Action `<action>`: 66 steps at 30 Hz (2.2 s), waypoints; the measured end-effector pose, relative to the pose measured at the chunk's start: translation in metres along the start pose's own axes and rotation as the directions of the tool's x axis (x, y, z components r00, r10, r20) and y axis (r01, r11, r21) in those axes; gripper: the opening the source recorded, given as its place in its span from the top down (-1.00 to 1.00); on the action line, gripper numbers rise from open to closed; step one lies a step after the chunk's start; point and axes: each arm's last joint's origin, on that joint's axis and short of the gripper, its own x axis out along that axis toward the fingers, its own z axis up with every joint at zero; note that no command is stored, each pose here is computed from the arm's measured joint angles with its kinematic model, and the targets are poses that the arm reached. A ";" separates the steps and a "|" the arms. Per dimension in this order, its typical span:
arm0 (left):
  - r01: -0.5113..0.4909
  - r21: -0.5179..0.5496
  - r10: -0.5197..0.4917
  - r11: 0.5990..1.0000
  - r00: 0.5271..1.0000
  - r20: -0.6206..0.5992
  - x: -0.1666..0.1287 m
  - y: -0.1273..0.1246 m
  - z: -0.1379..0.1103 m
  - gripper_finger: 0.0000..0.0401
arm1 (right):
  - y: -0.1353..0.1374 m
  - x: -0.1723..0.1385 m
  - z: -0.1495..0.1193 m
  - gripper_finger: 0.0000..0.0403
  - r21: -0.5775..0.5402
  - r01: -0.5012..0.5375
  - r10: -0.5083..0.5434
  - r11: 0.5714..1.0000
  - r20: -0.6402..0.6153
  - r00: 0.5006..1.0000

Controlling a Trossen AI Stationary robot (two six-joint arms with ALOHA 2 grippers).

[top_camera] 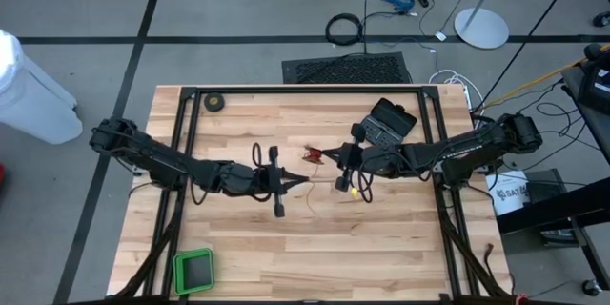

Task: Coil cords
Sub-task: Uncoil the red wire from the spool

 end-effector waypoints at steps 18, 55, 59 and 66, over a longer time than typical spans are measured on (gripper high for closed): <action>-0.025 0.026 0.029 0.999 0.984 -0.175 0.044 -0.016 -0.044 1.00 | -0.001 0.000 0.005 1.00 0.034 0.036 -0.037 0.999 0.045 0.998; -0.331 0.029 0.326 0.943 0.906 -0.271 -0.089 0.018 0.030 1.00 | -0.026 -0.011 0.003 1.00 0.033 0.031 -0.029 0.999 -0.053 0.998; -0.293 -0.019 0.285 0.956 0.942 -0.175 -0.101 0.012 0.046 1.00 | -0.027 -0.002 -0.002 1.00 0.021 0.048 -0.046 0.999 -0.076 0.996; -0.192 -0.092 0.191 0.977 0.981 -0.015 -0.096 -0.004 0.064 1.00 | -0.030 0.002 0.003 1.00 0.045 0.089 -0.088 0.995 -0.019 0.996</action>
